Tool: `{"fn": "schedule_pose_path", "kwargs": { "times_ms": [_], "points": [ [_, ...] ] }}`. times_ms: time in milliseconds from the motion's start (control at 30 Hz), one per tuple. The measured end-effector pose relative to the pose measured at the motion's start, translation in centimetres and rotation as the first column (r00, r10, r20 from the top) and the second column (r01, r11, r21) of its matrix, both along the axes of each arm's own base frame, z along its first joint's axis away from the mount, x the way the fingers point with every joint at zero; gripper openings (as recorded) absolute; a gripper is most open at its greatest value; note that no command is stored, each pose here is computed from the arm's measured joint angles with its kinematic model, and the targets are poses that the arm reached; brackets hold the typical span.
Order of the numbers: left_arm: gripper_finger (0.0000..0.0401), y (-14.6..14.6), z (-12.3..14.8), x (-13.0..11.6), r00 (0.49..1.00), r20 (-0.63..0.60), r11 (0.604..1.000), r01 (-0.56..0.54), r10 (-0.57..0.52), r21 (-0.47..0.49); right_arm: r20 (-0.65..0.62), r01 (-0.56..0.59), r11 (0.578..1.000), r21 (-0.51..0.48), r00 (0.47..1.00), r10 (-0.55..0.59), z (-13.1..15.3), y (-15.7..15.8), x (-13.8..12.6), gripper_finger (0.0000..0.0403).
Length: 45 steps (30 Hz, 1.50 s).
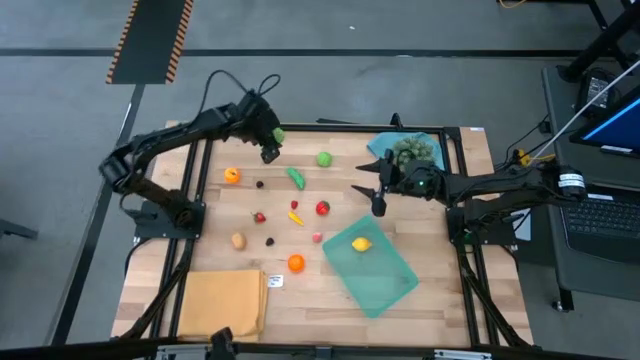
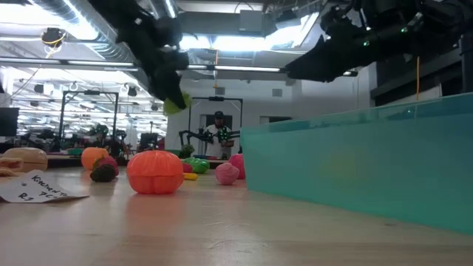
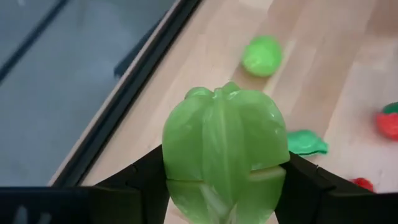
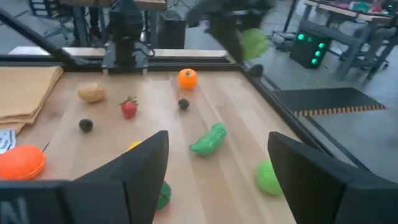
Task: Pick and placing Produce into tupperware
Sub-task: Put the starfruit into the green bin
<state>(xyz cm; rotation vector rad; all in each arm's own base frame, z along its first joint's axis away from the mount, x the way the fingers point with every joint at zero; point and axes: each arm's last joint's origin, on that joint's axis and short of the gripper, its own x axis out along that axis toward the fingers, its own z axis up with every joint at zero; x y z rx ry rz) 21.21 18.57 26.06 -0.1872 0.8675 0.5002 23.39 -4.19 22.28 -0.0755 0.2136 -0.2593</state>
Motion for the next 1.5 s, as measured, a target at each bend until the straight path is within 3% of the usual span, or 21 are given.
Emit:
{"fn": "schedule_pose_path", "kwargs": {
  "times_ms": [200, 433, 567, 767, 867, 1100, 1267, 1433, 1500],
  "points": [
    [0.0209, -3.9, 0.2, -2.0, 0.979, 0.183, 0.994, 0.07, -0.084, 0.081, 0.041, 0.003, 1.0, -0.006, 0.999, -0.003, 2.1, 0.1, -2.2, 0.0276],
    [0.0209, -7.8, 0.4, -4.4, 0.906, 0.359, 0.971, 0.174, -0.223, 0.164, 0.053, -0.172, 0.984, 0.048, 0.984, 0.169, 3.4, 1.1, -4.6, 0.0276],
    [0.0209, -10.0, 0.1, -5.2, 0.837, 0.431, 0.939, 0.269, -0.337, 0.213, 0.059, -0.227, 0.972, 0.06, 0.973, 0.224, 2.8, 1.6, -5.4, 0.0276],
    [0.0209, -12.4, -0.9, -5.8, 0.686, 0.527, 0.865, 0.397, -0.502, 0.308, 0.099, -0.311, 0.95, 0.015, 0.946, 0.308, 1.3, 2.5, -6.3, 0.0276],
    [0.0209, -13.3, -1.8, -5.7, 0.634, 0.546, 0.836, 0.428, -0.548, 0.344, 0.128, -0.378, 0.926, 0.008, 0.919, 0.374, 0.1, 2.9, -6.7, 0.0276],
    [0.0209, -14.8, -3.4, -5.2, 0.533, 0.564, 0.774, 0.476, -0.632, 0.418, 0.169, -0.385, 0.923, 0.014, 0.911, 0.377, -1.5, 3.1, -7.2, 0.0276],
    [0.0209, -15.2, -3.2, -4.9, 0.539, 0.582, 0.793, 0.439, -0.608, 0.422, 0.205, -0.384, 0.923, -0.008, 0.903, 0.377, -1.2, 3.1, -7.2, 0.0276],
    [0.0209, -15.9, -3.4, -3.3, 0.484, 0.61, 0.776, 0.455, -0.627, 0.437, 0.204, -0.384, 0.923, -0.008, 0.903, 0.377, -1.2, 3.1, -7.2, 0.0276],
    [0.0209, -16.1, -3.8, -2.3, 0.484, 0.614, 0.78, 0.441, -0.624, 0.444, 0.203, -0.384, 0.923, -0.008, 0.904, 0.377, -1.2, 3.1, -7.2, 0.0276]
  ]
}}
